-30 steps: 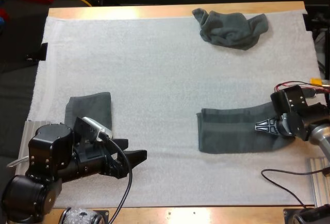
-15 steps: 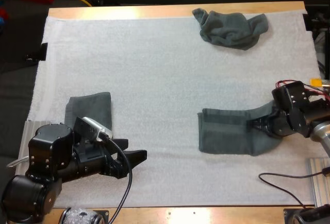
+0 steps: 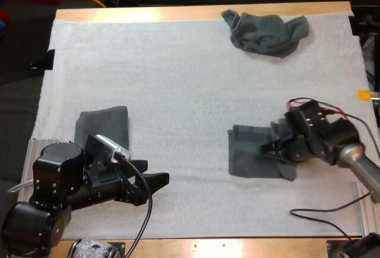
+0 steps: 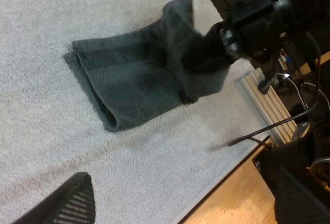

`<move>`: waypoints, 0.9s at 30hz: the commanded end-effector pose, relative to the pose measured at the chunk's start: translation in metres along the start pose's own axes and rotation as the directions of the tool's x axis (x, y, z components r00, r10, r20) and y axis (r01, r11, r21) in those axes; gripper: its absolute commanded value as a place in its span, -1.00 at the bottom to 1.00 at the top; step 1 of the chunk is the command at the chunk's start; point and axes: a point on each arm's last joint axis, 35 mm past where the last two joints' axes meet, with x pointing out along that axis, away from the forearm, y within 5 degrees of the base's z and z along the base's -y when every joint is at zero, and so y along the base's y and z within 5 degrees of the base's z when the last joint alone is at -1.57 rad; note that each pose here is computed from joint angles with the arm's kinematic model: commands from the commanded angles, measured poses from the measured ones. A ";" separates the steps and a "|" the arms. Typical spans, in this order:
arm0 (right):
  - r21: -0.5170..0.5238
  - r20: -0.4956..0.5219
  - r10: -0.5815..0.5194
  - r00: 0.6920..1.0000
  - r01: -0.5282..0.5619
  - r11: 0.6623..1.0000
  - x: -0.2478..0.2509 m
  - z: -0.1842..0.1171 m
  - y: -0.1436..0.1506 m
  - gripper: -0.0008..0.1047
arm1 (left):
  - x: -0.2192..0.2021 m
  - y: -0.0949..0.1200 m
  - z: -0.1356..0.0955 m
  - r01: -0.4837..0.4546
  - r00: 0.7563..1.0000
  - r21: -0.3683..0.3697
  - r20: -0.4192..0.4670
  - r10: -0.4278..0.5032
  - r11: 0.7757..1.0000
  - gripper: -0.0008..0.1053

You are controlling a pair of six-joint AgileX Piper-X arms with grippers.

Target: Pick towel from pile, fold and stack

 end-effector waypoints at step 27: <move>0.116 0.008 0.150 0.989 -0.150 0.982 0.083 0.029 0.032 -0.94 | -0.002 -0.003 -0.001 0.032 0.999 -0.006 -0.012 -0.033 0.999 0.33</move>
